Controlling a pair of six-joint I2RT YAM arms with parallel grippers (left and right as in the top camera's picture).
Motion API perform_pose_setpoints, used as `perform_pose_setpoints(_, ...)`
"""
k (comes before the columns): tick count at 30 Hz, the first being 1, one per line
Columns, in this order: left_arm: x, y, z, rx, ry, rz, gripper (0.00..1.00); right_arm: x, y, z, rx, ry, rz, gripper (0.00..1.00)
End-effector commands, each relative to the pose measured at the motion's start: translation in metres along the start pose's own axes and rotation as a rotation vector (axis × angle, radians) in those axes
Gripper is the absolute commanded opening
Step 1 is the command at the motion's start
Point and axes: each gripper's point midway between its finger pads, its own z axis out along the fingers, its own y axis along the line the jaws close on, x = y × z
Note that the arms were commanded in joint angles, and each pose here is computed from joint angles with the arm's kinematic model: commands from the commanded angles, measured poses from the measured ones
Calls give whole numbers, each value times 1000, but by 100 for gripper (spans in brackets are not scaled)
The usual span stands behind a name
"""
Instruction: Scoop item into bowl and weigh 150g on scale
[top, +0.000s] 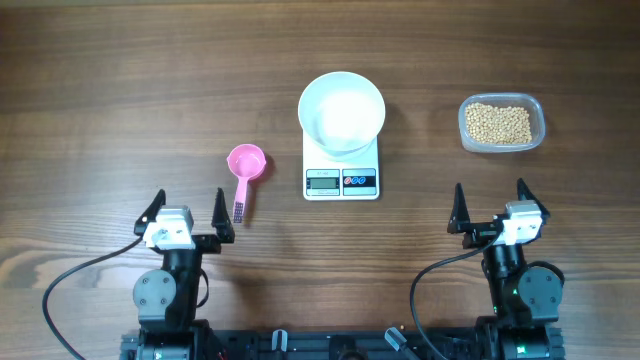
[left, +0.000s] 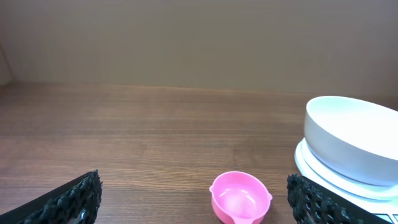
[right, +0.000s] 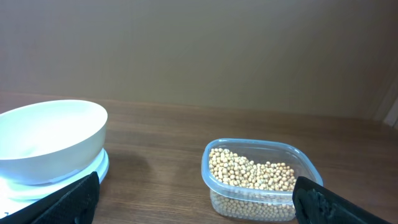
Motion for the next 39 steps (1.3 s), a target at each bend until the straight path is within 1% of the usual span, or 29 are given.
perform_pose_setpoints(1,-2,-11,-1,68,-12,-10,100,-1,3,0,-14,-8,-18,99)
perform_pose_setpoints(3,-9,-16,-1,96,-40,-8,100,-1,3,0,-14,-8,-19,100)
perform_pose_setpoints(8,-48,-17,-6,101,-199,5,100,-1,3,0,-14,-8,-18,100)
perform_pose_setpoints(12,-70,-8,-12,43,-242,0,100,-1,3,0,-14,-8,-18,100)
perform_pose_setpoints(14,-80,-9,-16,43,-242,0,100,-1,3,0,-14,-8,-18,100)
perform_pose_setpoints(16,-83,-9,-17,41,-205,-1,100,-1,3,0,-14,-8,-18,100)
perform_pose_setpoints(19,-99,-10,-20,37,-139,-4,100,-1,3,0,-14,-8,-18,100)
perform_pose_setpoints(21,-109,-10,-18,33,-52,-9,100,-1,3,0,-14,-8,-18,100)
perform_pose_setpoints(24,-127,-11,-9,23,129,-37,100,-1,3,0,-14,-8,-19,100)
perform_pose_setpoints(26,-146,-26,-3,97,261,-54,100,-1,3,0,-14,-8,-18,100)
perform_pose_setpoints(27,-160,-40,1,172,303,-68,100,-1,3,0,-14,-8,-18,100)
perform_pose_setpoints(29,-186,-71,6,355,319,-98,100,-1,3,0,-14,-8,-18,100)
perform_pose_setpoints(30,-189,-78,7,395,329,-106,100,-1,3,0,-14,-8,-18,100)
perform_pose_setpoints(31,-192,-79,10,405,323,-106,100,-1,3,0,-14,-8,-18,100)
perform_pose_setpoints(33,-192,-76,13,380,332,-138,100,-1,3,0,-14,-8,-18,100)
perform_pose_setpoints(34,-190,-70,16,334,345,-179,100,-1,3,0,-14,-8,-18,100)
perform_pose_setpoints(36,-187,-58,19,249,402,-202,100,-1,3,0,-14,-8,-18,100)
perform_pose_setpoints(39,-180,-40,26,131,642,-237,100,-1,3,0,-14,-8,-18,100)
